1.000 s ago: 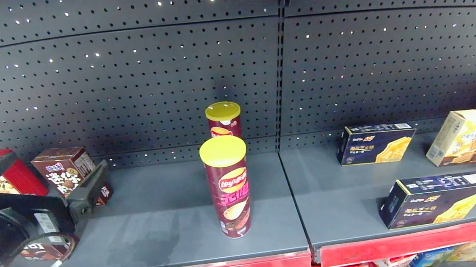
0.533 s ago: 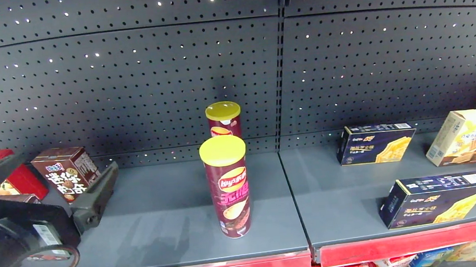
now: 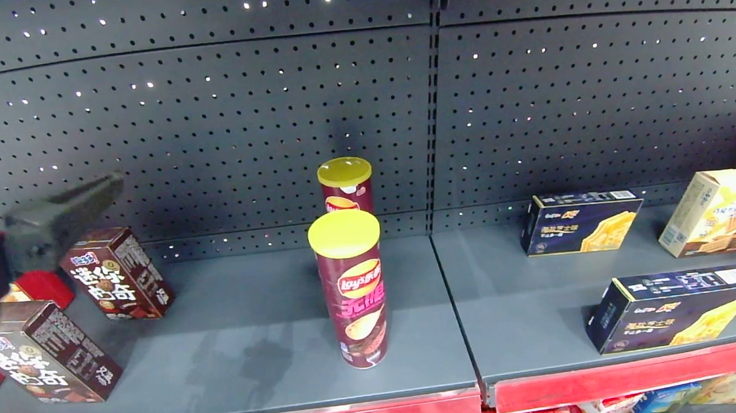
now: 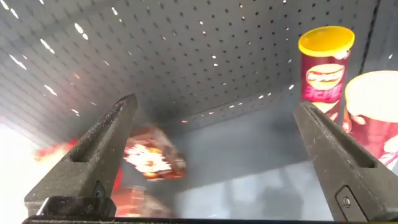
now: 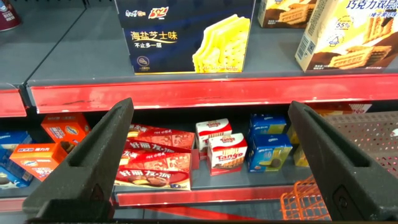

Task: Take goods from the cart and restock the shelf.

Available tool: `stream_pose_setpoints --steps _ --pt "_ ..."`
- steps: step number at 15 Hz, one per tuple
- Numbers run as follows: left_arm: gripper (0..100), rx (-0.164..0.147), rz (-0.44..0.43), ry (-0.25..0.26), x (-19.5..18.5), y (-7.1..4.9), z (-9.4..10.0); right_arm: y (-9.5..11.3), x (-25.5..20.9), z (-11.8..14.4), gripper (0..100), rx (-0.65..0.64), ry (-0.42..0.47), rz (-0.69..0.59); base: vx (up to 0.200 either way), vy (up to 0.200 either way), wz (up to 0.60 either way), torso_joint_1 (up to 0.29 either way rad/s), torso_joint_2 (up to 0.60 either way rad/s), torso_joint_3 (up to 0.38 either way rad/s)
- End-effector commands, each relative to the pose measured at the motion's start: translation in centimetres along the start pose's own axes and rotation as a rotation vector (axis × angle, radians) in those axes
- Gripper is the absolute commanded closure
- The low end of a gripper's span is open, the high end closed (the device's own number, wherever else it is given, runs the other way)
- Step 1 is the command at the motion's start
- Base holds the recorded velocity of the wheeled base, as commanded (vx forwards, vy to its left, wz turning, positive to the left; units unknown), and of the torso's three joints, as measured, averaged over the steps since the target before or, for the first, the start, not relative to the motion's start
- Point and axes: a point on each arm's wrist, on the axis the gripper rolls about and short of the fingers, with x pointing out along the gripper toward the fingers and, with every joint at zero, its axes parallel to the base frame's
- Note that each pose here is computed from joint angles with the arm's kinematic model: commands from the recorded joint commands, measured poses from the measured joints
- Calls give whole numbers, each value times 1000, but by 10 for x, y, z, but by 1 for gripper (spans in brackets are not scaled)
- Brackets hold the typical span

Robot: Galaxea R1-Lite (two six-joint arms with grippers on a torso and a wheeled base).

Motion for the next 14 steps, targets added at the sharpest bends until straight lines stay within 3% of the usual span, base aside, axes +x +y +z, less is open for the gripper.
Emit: stream_pose_setpoints --steps 1,3,5,6,7,8,9,10,11,13,14 --pt "0 89 -73 41 -12 30 42 0 0 0 0 0 2 0 0 0 0 0 0 0" --pt "0 115 -132 75 -10 25 35 0 0 0 0 0 2 0 0 0 0 0 0 0" --pt "0 55 -177 167 -3 4 4 0 0 0 0 0 2 0 0 0 0 0 0 0" --pt "0 39 -190 184 -3 -1 -4 0 0 0 0 0 2 0 0 0 0 0 0 0" --pt "0 -3 -214 201 -5 -6 -18 0 0 0 0 0 0 0 0 0 0 0 0 0" --pt "0 -35 -237 204 -11 -4 -34 0 0 0 0 0 0 0 0 0 0 0 0 0" --pt "0 -80 -249 221 -15 -2 -45 0 0 0 0 0 0 0 0 0 0 0 0 0" --pt "0 -145 -271 233 -20 1 -53 0 0 0 0 0 2 0 0 0 0 0 0 0" --pt "0 -180 -291 249 -22 0 -58 0 0 0 0 0 2 0 0 0 0 0 0 0" --pt "0 -173 -351 327 -32 -3 -93 0 0 0 0 0 2 0 0 0 0 0 0 0" --pt "0 -188 -331 360 -30 -5 -101 0 0 0 0 0 2 0 0 0 0 0 0 0"
